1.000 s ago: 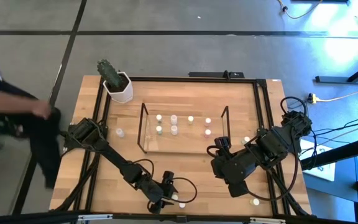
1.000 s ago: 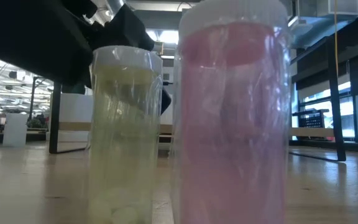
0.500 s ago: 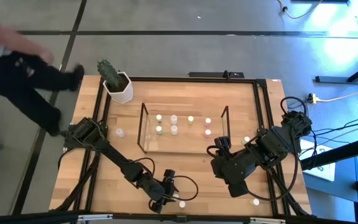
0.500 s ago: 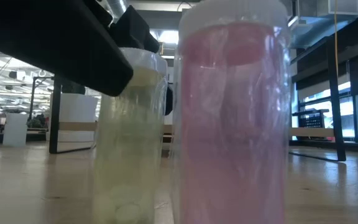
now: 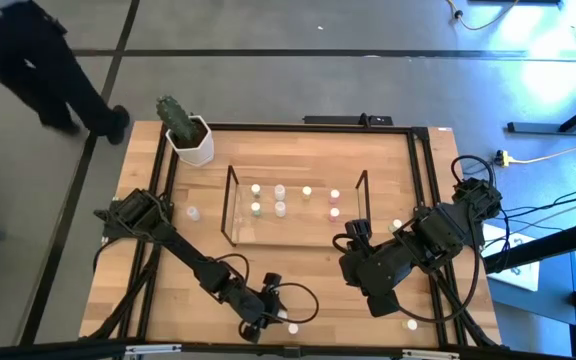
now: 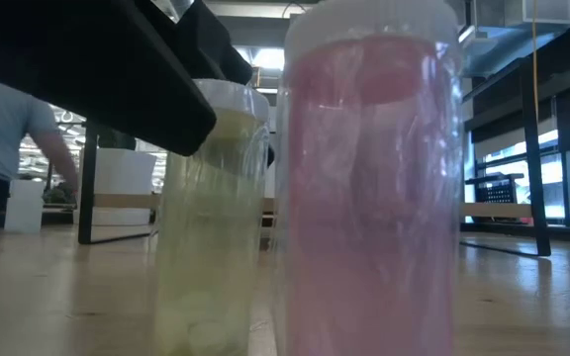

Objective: Pick and place medicine bottles onto shelf by color
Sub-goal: Put the left yellow pill bottle aligned with the other yellow pill bottle on the shelf

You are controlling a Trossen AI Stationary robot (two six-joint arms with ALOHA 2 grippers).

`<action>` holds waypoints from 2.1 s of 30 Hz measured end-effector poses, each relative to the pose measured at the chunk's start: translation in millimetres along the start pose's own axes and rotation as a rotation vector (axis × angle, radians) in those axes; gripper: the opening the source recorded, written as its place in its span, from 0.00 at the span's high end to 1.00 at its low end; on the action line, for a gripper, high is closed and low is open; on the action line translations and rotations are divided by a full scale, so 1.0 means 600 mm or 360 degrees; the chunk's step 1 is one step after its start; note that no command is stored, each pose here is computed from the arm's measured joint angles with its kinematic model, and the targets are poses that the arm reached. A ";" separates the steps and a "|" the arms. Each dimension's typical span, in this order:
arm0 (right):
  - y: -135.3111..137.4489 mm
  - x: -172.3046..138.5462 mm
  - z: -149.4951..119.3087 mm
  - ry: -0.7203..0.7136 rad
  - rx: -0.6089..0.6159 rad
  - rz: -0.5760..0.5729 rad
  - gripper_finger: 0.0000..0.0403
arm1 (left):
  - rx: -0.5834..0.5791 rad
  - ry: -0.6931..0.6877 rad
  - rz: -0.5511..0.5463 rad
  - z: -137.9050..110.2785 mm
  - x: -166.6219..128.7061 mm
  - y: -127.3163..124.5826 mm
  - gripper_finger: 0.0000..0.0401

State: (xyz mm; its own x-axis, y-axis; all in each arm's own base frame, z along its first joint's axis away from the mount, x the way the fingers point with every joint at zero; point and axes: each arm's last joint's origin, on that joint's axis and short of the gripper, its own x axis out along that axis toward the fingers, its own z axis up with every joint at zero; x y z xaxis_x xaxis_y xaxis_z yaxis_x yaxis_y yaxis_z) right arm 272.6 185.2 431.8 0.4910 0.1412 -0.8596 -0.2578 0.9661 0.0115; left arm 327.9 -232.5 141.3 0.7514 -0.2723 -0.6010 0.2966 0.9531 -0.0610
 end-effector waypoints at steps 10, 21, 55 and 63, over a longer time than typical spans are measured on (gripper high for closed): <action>0.000 0.000 0.000 0.0000 0.0000 0.0000 0.50 | -0.0001 -0.0001 0.0000 0.000 0.000 0.000 0.71; 0.000 0.000 0.000 0.0000 0.0000 0.0001 0.50 | -0.0008 -0.0001 0.0000 0.000 0.000 0.000 0.71; -0.005 0.000 0.001 -0.0045 0.0033 -0.0150 0.50 | -0.0248 -0.0313 0.0533 0.123 -0.134 0.102 0.71; -0.008 -0.001 -0.001 -0.0045 0.0034 -0.0233 0.50 | -0.0366 -0.0150 0.0712 0.184 -0.164 0.168 0.71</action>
State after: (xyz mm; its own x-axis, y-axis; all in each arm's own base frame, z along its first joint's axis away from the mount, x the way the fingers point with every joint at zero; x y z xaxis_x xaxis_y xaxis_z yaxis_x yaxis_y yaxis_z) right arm 273.2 180.5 431.7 0.5454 0.0041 -0.8381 -0.1639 0.9812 -0.1019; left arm 348.9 -124.1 282.2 0.8281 0.1684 -0.5347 -0.1958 0.9806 0.0056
